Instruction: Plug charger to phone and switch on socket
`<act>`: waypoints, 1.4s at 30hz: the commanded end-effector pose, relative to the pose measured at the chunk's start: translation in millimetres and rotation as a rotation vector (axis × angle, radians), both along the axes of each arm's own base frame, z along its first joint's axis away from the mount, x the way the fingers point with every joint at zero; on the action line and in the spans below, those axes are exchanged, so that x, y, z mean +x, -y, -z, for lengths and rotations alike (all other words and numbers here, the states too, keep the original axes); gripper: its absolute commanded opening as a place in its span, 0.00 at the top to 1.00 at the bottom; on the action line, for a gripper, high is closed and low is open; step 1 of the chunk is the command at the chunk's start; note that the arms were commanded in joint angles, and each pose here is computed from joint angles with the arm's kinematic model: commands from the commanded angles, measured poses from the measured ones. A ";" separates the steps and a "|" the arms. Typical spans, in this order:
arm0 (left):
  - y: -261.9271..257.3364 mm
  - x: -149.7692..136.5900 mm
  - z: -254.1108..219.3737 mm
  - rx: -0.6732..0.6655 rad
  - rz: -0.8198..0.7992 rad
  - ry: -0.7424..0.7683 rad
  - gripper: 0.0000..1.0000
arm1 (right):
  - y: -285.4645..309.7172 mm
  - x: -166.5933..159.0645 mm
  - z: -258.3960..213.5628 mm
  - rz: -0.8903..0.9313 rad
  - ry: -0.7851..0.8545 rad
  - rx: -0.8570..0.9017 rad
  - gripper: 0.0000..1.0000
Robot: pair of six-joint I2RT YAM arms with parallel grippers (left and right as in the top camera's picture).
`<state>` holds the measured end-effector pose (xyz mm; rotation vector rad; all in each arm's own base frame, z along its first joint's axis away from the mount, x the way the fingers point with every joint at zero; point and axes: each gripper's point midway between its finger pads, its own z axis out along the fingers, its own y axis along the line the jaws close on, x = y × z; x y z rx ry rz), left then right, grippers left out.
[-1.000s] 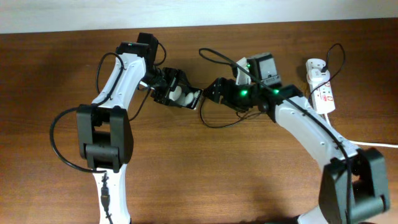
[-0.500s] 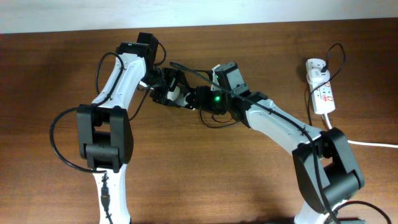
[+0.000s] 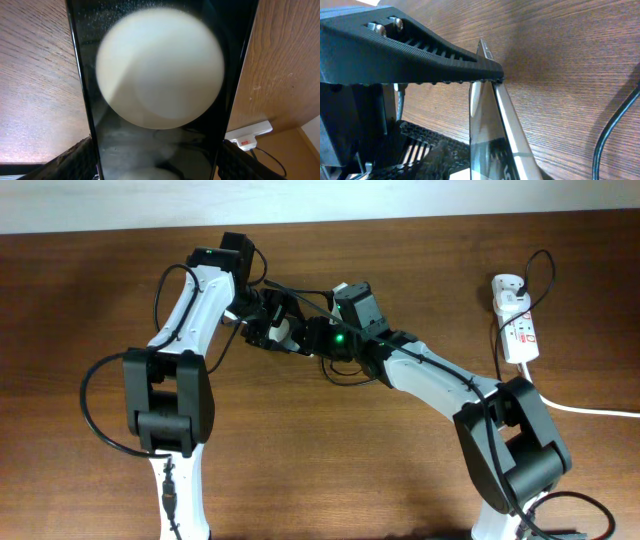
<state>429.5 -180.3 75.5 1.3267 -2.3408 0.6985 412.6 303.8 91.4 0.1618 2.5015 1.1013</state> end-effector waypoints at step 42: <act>5.3 16.9 -8.9 -0.032 -0.010 0.068 0.70 | 12.6 19.8 -34.6 -0.079 0.022 0.214 0.96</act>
